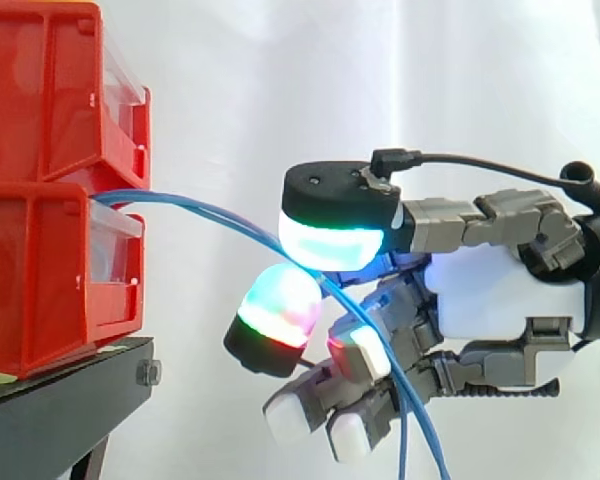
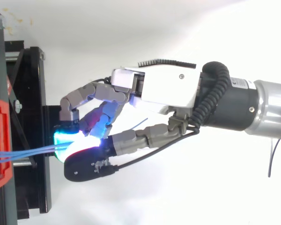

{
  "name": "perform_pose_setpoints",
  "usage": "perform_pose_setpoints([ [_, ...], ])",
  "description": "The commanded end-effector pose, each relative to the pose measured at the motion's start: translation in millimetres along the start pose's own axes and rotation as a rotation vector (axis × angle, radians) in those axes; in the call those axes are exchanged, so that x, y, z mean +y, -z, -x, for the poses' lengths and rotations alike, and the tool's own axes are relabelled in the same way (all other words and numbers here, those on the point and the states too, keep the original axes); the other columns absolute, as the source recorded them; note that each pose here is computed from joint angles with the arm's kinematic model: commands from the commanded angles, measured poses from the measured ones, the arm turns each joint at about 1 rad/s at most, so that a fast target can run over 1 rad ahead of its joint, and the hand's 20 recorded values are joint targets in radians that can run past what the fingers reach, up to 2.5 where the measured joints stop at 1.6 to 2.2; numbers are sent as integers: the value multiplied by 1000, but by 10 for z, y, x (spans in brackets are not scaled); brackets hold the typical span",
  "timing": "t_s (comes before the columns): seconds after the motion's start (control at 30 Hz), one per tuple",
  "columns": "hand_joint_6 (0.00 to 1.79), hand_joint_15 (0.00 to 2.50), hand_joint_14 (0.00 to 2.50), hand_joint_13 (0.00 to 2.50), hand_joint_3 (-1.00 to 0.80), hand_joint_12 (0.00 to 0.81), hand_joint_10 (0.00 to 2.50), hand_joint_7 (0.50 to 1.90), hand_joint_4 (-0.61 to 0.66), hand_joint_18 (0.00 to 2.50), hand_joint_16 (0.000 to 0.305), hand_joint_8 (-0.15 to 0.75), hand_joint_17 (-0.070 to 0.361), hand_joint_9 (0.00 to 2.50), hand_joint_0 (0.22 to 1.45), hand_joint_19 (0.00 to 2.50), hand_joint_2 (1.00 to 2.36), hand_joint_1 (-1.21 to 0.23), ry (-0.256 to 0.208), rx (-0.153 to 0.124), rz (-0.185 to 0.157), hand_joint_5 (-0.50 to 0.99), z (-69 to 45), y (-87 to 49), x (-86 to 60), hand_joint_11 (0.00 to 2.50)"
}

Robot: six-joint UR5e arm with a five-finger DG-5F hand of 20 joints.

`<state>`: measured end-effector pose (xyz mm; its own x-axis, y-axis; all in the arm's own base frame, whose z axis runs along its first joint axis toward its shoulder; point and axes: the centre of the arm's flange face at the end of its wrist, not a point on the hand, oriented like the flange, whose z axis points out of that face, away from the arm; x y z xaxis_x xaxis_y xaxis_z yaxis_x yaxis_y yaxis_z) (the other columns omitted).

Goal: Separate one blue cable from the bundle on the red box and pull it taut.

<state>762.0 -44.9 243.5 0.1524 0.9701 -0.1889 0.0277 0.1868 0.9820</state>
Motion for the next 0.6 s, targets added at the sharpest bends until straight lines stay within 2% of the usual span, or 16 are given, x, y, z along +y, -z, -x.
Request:
perform_pose_setpoints([
  [0.0, 684, 367, 9, 800, -130, 389, 14, 1036, 218, 817, 50, 370, 113, 1117, 602, 431, 1006, -721, -1, -1, 10, -109, 18, 12, 87, 733],
  [0.2, 756, 364, 9, 770, -100, 380, 15, 943, 206, 800, 48, 359, 109, 1062, 620, 431, 1007, -824, 5, 4, -7, -138, 9, 30, 71, 771],
  [0.3, 762, 370, 10, 761, -112, 372, 14, 940, 198, 791, 47, 350, 106, 1046, 632, 426, 1008, -833, 6, 5, -8, -141, -2, 33, 72, 785],
  [0.33, 765, 376, 12, 747, -172, 357, 14, 946, 195, 765, 44, 337, 100, 1030, 615, 450, 1012, -846, 3, 5, -8, -146, -2, 33, 72, 784],
  [0.37, 756, 389, 12, 728, -362, 336, 17, 993, 172, 725, 41, 316, 92, 1007, 559, 477, 1009, -841, 3, 5, -8, -147, -2, 33, 72, 800],
  [0.4, 762, 389, 12, 734, -479, 342, 16, 968, 180, 736, 42, 322, 94, 1010, 526, 485, 1001, -805, 1, 5, -8, -147, -2, 33, 72, 792],
  [0.43, 763, 384, 11, 734, -500, 347, 16, 959, 184, 740, 43, 326, 96, 1012, 514, 488, 1000, -781, 1, 5, -8, -147, -2, 33, 72, 793],
  [0.5, 740, 381, 11, 745, -500, 360, 13, 977, 184, 751, 44, 341, 100, 1046, 490, 497, 1000, -618, 1, 5, -8, -131, -2, 33, 72, 777],
  [0.57, 720, 390, 11, 749, -500, 361, 16, 1016, 176, 749, 44, 343, 100, 1055, 491, 498, 1000, -568, 1, 5, -7, -122, -2, 30, 79, 755],
])
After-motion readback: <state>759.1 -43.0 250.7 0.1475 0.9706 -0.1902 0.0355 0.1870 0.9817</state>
